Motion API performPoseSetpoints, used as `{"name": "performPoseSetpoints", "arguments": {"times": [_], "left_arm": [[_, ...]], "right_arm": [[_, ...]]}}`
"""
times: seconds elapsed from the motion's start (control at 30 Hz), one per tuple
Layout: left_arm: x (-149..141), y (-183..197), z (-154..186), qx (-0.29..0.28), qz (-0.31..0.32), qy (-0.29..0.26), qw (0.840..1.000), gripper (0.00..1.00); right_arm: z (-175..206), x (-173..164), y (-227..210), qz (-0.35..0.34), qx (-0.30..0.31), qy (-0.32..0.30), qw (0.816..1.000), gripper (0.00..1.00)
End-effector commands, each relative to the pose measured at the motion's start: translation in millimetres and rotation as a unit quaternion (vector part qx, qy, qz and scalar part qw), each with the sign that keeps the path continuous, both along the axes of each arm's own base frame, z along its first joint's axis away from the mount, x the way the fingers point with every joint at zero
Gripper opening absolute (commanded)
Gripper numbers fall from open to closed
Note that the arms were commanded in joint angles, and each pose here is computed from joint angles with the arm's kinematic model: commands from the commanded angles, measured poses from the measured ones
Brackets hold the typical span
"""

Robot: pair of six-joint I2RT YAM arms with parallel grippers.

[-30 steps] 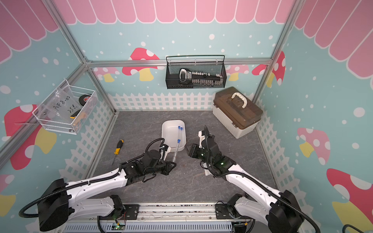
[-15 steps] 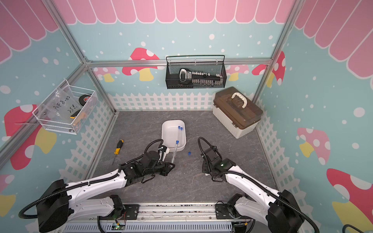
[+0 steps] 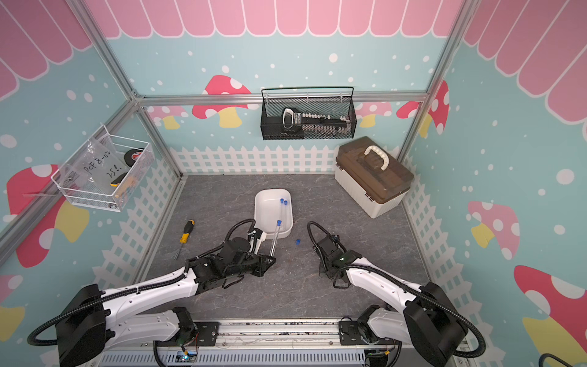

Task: Wipe the exteriors of test tubes
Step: Pick up the cleaning item at the center of the board, then wipe the dirt from the test tube.

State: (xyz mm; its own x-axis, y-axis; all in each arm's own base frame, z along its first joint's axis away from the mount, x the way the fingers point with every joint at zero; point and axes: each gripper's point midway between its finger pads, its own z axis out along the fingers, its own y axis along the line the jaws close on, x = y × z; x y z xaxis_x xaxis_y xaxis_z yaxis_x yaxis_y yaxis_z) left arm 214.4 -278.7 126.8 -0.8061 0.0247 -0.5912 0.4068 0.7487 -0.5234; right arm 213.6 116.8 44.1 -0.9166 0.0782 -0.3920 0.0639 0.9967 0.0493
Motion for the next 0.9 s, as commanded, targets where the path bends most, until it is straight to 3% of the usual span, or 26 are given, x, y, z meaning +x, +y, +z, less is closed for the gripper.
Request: {"name": "performPoseSetpoints", "arguments": {"times": [0.0, 0.23, 0.4, 0.57, 0.73, 0.87], "left_arm": [[2, -3, 8, -0.017, 0.001, -0.007, 1.000, 0.13], [6, -6, 13, -0.027, 0.004, -0.011, 1.000, 0.13], [11, -13, 21, -0.039, 0.002, -0.016, 0.999, 0.13], [16, -23, 29, -0.053, -0.006, -0.022, 0.998, 0.13], [19, -30, 32, -0.050, -0.018, -0.025, 0.998, 0.13], [20, -34, 34, -0.052, -0.024, -0.027, 0.998, 0.14]], "right_arm": [[15, 9, 3, 0.000, 0.012, -0.027, 1.000, 0.00], [112, 26, 46, 0.047, 0.138, -0.108, 0.983, 0.00], [198, 35, 91, 0.081, 0.297, -0.176, 0.935, 0.00], [261, 38, 121, 0.111, 0.398, -0.216, 0.885, 0.00], [294, 43, 141, 0.134, 0.451, -0.233, 0.851, 0.00], [291, 47, 160, 0.150, 0.476, -0.216, 0.839, 0.00]]}}
